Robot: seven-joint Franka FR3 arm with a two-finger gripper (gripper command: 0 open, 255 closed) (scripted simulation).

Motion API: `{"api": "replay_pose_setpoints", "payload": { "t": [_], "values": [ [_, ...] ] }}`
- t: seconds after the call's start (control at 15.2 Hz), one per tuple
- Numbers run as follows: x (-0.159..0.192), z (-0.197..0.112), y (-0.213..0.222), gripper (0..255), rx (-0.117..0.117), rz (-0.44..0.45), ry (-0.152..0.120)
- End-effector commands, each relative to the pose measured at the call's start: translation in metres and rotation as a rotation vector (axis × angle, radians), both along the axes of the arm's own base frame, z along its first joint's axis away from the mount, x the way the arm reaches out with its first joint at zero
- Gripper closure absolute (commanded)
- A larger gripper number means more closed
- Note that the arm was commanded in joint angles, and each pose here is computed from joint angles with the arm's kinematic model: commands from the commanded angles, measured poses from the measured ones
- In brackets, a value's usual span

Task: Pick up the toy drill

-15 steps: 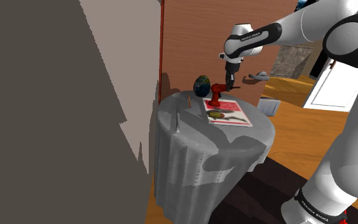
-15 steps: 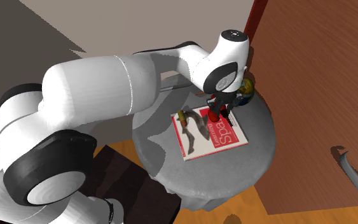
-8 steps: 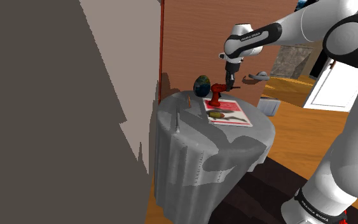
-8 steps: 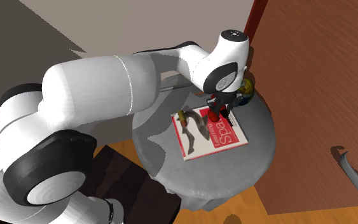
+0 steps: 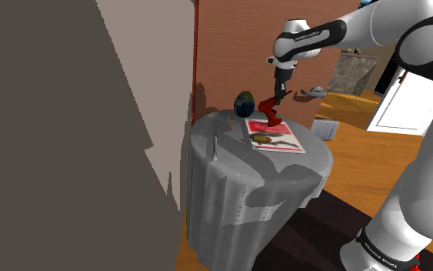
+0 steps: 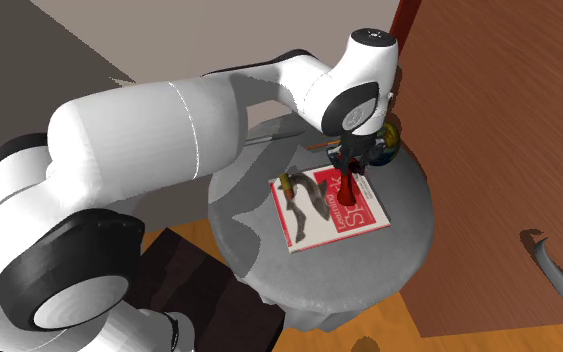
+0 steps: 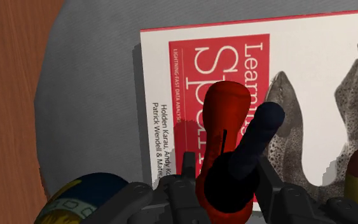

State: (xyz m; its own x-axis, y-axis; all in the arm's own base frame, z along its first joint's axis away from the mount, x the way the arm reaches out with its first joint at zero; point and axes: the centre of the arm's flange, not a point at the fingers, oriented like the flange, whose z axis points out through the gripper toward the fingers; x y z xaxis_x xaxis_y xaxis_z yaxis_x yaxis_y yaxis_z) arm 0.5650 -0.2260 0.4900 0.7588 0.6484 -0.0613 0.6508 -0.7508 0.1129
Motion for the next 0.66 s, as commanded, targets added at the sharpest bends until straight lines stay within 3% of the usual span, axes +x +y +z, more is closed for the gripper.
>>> {"api": "replay_pose_setpoints", "payload": {
  "t": [0.0, 0.59],
  "values": [
    [0.001, 0.01, -0.001, 255, 0.0, 0.0, 0.0],
    [0.001, 0.048, -0.001, 255, 0.0, 0.0, 0.0]
  ]
}}
